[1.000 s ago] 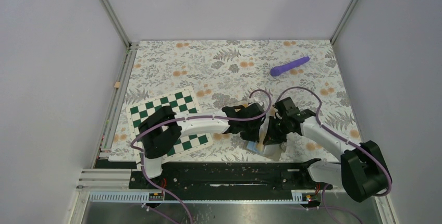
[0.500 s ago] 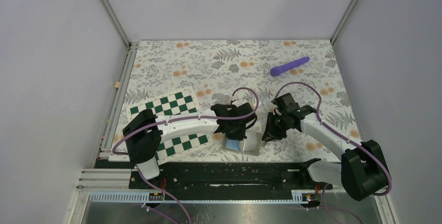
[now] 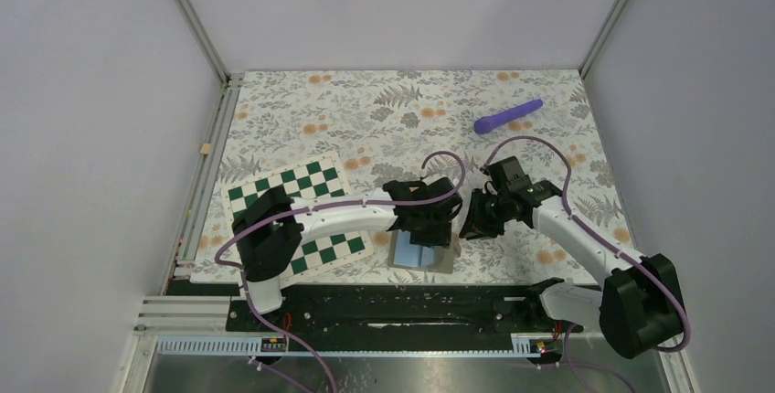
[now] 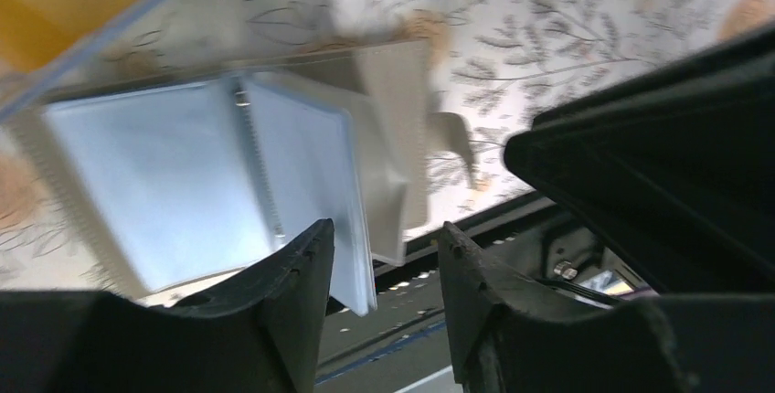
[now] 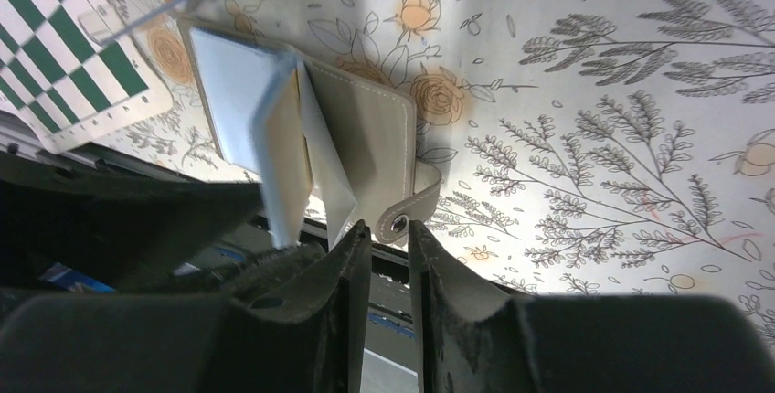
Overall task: Put the credit cards into the card holder
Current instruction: Turn over the card slot in the card holder, then pick up the credit card from the storage box.
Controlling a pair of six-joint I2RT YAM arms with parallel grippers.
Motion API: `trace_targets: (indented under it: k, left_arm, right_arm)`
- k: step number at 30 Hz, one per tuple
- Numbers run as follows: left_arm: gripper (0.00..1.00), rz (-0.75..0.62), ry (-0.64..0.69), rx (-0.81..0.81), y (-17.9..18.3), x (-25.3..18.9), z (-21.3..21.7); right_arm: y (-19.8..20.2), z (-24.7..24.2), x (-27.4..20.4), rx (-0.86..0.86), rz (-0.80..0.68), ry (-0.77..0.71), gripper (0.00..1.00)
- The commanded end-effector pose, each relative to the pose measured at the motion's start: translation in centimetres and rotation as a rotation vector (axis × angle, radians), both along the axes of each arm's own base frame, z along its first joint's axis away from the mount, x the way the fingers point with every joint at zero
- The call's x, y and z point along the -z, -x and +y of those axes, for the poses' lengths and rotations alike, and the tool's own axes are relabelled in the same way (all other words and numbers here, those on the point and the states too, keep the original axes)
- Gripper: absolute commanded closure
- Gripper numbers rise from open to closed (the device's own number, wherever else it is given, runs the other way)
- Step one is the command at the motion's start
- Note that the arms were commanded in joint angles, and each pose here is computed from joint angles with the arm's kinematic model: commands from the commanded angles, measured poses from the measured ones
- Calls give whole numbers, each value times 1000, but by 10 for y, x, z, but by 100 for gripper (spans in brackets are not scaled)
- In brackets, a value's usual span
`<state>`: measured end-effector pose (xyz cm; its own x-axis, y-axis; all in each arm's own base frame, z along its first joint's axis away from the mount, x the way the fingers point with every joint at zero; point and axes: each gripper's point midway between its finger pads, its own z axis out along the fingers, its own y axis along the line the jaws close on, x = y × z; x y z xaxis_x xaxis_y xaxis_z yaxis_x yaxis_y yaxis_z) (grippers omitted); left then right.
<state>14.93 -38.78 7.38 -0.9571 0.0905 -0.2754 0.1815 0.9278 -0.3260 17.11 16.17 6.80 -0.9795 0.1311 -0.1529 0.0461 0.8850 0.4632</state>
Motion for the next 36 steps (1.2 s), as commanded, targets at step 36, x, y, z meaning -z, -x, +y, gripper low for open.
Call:
trace_targets:
  k: [36]
  left_arm:
    - [42,-112,312,-205,-114,-46,98]
  right_arm:
    - [-113,69,-45,-194,-11,-124,45]
